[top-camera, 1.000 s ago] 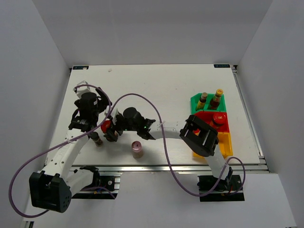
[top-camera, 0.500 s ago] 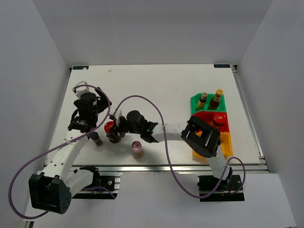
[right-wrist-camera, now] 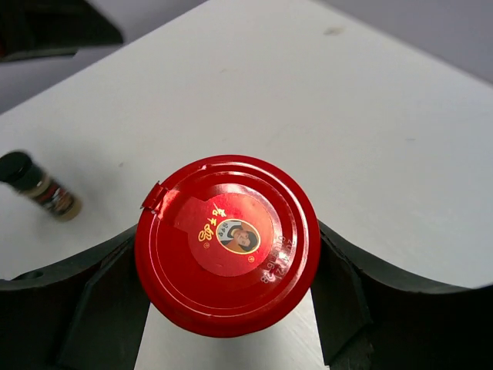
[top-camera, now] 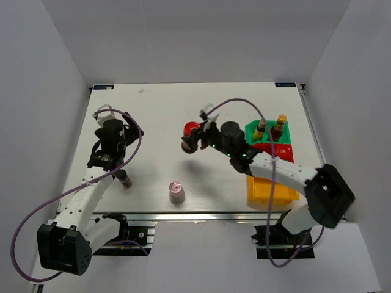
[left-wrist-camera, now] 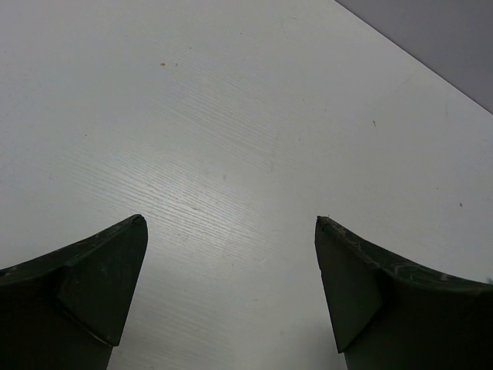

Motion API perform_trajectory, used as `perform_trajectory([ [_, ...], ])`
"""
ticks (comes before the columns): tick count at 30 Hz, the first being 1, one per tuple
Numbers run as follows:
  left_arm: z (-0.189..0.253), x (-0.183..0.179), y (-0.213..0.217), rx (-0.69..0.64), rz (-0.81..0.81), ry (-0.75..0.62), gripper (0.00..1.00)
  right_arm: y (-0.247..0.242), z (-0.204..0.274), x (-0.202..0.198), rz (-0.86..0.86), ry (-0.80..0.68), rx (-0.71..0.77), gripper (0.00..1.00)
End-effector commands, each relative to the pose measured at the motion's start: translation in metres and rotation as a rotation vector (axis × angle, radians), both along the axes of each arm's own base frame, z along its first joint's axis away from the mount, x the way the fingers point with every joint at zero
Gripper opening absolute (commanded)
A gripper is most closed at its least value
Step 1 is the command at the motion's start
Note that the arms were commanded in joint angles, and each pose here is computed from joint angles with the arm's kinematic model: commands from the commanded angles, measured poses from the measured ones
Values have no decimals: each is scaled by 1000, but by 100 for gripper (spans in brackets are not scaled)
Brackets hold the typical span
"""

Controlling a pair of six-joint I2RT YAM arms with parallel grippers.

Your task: Organize the condiment bottles

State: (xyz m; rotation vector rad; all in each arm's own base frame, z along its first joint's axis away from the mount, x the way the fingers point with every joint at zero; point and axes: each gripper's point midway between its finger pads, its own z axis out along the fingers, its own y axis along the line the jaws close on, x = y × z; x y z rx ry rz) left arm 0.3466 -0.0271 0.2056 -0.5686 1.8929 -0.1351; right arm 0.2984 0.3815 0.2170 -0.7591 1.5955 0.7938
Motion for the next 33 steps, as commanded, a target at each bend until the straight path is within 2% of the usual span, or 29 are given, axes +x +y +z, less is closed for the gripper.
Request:
perform_trajectory([
  [1,8,-2,-3,-19,-13,-31,98,-49,63,13,-182,-105,116,38],
  [2,8,-1,-3,-21,-16,-31,98,-71,77,14,-252,-127,134,38],
  [3,9,-1,-4,-22,-20,-34,98,-91,58,17,-310,-98,86,38],
  [5,7,0,-6,-26,-28,-28,98,-127,65,18,-425,-109,94,38],
  [7,7,2,-8,-29,-38,-28,98,-160,45,19,-517,-79,45,38],
  [9,5,2,-10,-33,-49,-17,98,-196,47,18,-625,-81,45,38],
  [15,3,4,-11,-33,-51,-13,98,-256,32,7,-791,-72,11,37],
  [22,0,6,-15,-37,-69,1,98,-300,11,11,-957,-62,-41,36],
  [33,1,5,-15,-36,-72,-1,98,-314,-31,22,-988,1,-74,39],
])
